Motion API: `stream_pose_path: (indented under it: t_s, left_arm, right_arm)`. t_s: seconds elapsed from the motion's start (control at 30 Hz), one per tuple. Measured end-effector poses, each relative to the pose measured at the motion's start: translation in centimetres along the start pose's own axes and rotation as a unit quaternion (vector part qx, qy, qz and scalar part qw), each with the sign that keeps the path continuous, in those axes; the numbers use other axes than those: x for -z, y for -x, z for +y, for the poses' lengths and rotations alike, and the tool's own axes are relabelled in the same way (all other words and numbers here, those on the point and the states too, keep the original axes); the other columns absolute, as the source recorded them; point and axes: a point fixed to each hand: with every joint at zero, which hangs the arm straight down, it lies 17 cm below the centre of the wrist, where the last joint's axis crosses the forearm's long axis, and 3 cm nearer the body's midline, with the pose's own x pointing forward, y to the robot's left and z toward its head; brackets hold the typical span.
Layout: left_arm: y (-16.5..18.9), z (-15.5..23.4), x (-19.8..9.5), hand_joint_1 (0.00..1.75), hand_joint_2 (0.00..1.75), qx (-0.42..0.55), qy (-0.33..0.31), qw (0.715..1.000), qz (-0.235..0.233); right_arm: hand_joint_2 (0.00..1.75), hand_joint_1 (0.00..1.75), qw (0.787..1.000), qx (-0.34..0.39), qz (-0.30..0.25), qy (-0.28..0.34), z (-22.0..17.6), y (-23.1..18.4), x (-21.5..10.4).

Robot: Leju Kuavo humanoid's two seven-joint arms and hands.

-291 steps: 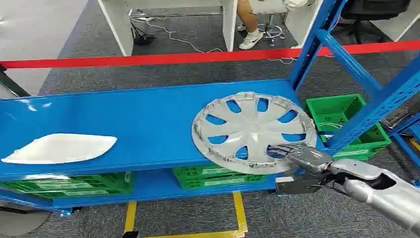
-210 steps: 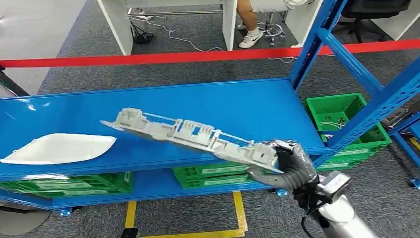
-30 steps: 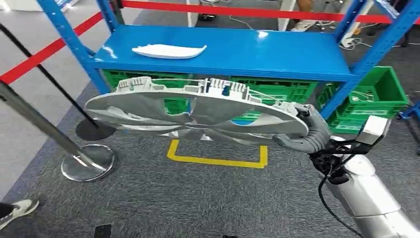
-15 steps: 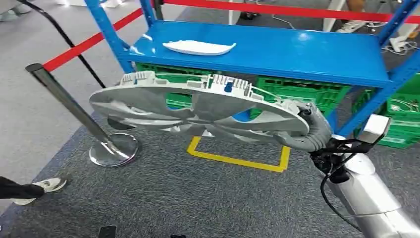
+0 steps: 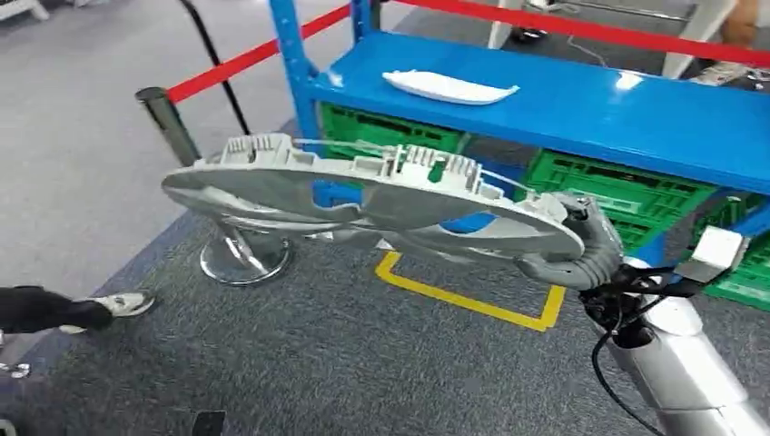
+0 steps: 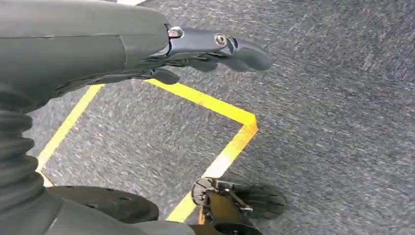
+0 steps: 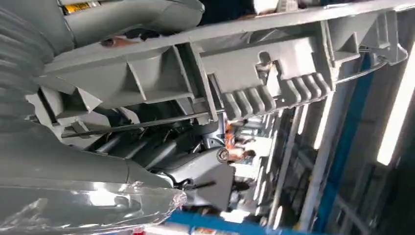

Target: Take the parts from the cabinet and place them on the table.

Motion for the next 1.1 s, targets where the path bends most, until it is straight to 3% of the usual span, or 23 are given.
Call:
stream_pose_path:
  t_s: [0.07, 0.1, 0.5, 1.1]
  left_arm:
    - [-0.3, -0.1, 0.0, 0.00, 1.75, -0.006, 0.002, 1.000, -0.007]
    - [-0.5, -0.2, -0.1, 0.00, 1.75, -0.013, 0.011, 1.000, -0.023]
    - [-0.1, 0.4, 0.0, 0.00, 1.75, -0.004, 0.000, 1.000, -0.015]
    - [0.3, 0.0, -0.4, 0.00, 1.75, 0.000, 0.001, 1.000, -0.014]
  right_arm:
    - [1.75, 1.75, 1.000, -0.009, 0.001, 0.006, -0.2, -0.2, -0.7]
    - [1.75, 1.75, 1.000, -0.018, 0.003, 0.016, 0.0, -0.7, -2.7]
    - [1.75, 1.75, 0.999, -0.023, -0.014, 0.028, 0.1, -2.4, -4.4]
    - [1.75, 1.75, 0.998, -0.030, -0.038, 0.030, -0.3, -4.0, -4.4]
